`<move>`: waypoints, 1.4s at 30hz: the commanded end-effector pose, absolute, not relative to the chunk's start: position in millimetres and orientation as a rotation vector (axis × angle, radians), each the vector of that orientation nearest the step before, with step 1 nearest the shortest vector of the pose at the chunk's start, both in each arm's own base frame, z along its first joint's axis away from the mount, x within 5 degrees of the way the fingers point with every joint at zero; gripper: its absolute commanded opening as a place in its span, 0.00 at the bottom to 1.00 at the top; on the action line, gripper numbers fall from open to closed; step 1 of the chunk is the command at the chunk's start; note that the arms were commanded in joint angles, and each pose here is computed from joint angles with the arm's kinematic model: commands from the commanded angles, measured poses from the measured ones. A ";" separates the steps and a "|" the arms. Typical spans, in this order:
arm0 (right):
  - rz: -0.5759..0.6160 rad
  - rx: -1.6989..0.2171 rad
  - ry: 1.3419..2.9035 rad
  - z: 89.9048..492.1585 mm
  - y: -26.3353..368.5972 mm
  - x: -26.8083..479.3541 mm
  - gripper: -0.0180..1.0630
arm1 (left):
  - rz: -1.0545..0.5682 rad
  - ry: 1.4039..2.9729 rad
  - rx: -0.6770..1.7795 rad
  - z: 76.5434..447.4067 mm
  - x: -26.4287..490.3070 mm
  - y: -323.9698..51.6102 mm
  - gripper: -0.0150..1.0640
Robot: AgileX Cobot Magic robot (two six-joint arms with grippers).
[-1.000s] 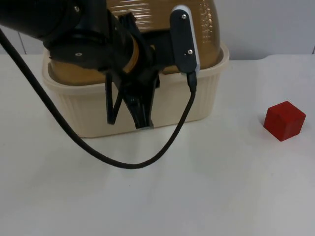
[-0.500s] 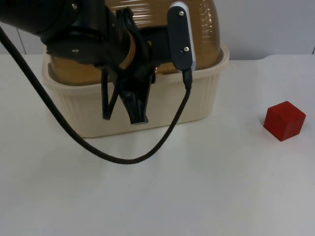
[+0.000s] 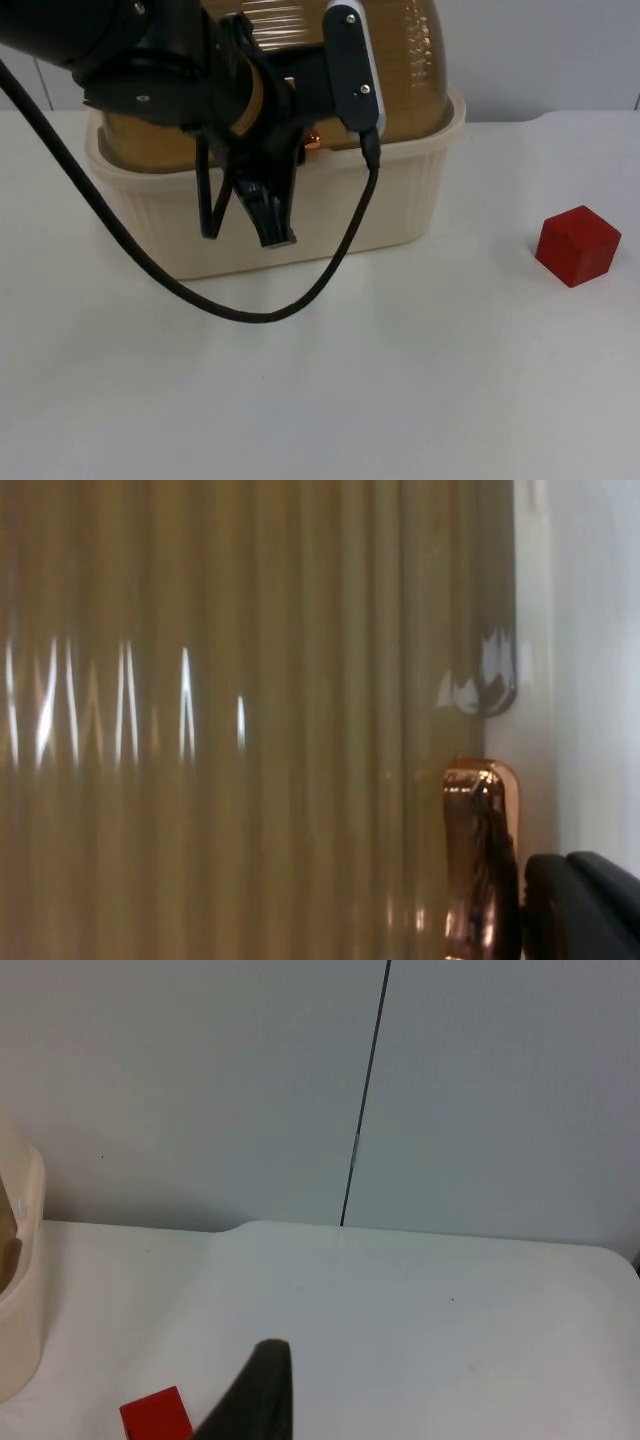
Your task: Open the box lid with the left hand, place the block into the box with the right hand, then close the box lid with the left hand.
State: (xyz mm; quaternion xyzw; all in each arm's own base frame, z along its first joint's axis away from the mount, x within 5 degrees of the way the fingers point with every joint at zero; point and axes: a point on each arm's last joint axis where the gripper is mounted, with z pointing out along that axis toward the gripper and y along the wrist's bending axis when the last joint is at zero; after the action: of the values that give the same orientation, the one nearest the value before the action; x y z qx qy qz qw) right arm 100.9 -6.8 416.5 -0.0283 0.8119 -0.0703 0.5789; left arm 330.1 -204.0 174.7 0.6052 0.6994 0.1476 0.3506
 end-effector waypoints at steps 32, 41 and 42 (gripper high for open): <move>-0.177 -0.061 1.880 419.5 -7.9 100.3 0.99 | 0.427 1.822 1.479 194.1 344.3 -204.6 0.01; -0.177 -0.061 1.880 419.5 -7.9 100.3 0.99 | 0.508 1.763 1.540 196.1 345.9 -202.4 0.01; -0.177 -0.061 1.880 419.5 -7.9 100.3 0.99 | 0.528 1.738 1.561 196.7 346.4 -202.3 0.01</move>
State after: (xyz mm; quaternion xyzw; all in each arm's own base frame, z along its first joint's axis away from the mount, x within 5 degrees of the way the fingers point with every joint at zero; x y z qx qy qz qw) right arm 100.9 -7.1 416.6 -0.0286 0.8117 -0.0721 0.5788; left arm 343.9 -203.2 192.8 0.6046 0.6828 0.1938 0.3614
